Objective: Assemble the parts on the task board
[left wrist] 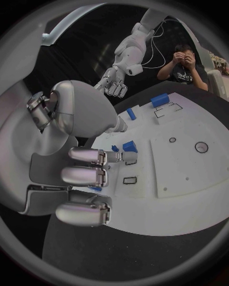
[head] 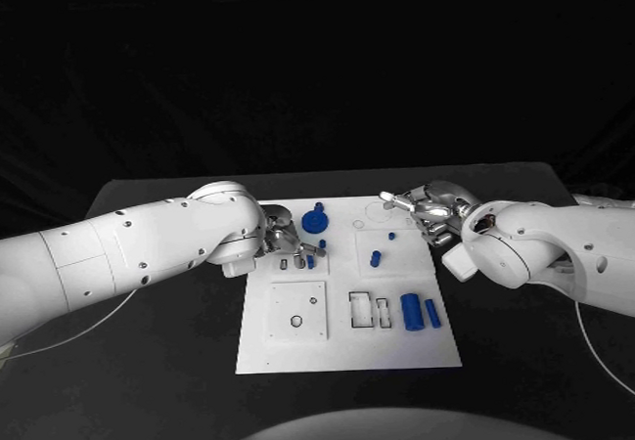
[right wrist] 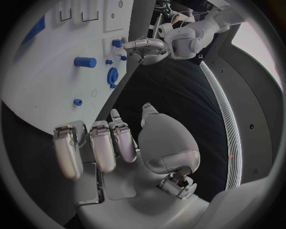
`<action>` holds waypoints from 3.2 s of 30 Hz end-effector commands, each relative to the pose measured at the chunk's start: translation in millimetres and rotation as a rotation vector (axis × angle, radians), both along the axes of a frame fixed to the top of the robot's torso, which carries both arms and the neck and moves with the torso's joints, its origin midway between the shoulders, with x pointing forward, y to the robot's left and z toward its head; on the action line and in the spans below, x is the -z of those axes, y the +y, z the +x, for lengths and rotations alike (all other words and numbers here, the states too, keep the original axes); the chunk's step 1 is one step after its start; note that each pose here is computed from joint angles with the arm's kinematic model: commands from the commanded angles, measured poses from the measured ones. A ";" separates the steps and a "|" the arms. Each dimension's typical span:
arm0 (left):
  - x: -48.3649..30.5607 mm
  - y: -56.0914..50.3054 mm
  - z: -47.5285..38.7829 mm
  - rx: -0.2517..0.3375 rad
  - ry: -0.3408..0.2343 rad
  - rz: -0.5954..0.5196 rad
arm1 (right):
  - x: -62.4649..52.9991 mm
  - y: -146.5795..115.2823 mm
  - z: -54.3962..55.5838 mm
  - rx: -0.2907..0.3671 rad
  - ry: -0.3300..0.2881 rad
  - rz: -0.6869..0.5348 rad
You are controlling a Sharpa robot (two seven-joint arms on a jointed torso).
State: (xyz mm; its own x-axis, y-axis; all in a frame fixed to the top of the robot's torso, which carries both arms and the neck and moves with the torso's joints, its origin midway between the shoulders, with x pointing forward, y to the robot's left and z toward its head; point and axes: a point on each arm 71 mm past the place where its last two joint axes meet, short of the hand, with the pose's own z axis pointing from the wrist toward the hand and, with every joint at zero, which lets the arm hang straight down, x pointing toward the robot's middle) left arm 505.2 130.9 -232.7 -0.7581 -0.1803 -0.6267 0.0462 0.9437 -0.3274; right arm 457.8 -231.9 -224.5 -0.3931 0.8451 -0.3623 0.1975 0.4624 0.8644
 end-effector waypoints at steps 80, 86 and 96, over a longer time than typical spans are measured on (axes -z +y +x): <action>5.9 -18.2 3.4 0.004 0.049 0.041 | 4.0 4.6 -0.5 -0.023 0.023 -0.020; 5.1 -17.9 4.0 0.000 0.037 0.026 | 4.4 3.1 -0.2 -0.020 0.025 -0.024; 2.9 -10.3 4.5 -0.018 0.016 0.012 | 5.5 0.0 0.4 -0.012 0.028 -0.029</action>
State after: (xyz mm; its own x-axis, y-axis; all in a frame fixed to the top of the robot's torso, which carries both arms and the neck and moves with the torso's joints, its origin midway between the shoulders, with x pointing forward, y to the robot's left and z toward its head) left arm 509.9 122.7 -237.3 -0.7710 -0.1760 -0.6121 0.0173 0.9549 -0.2964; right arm 458.6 -232.3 -229.1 -0.4008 0.8382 -0.3698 0.2204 0.4800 0.8491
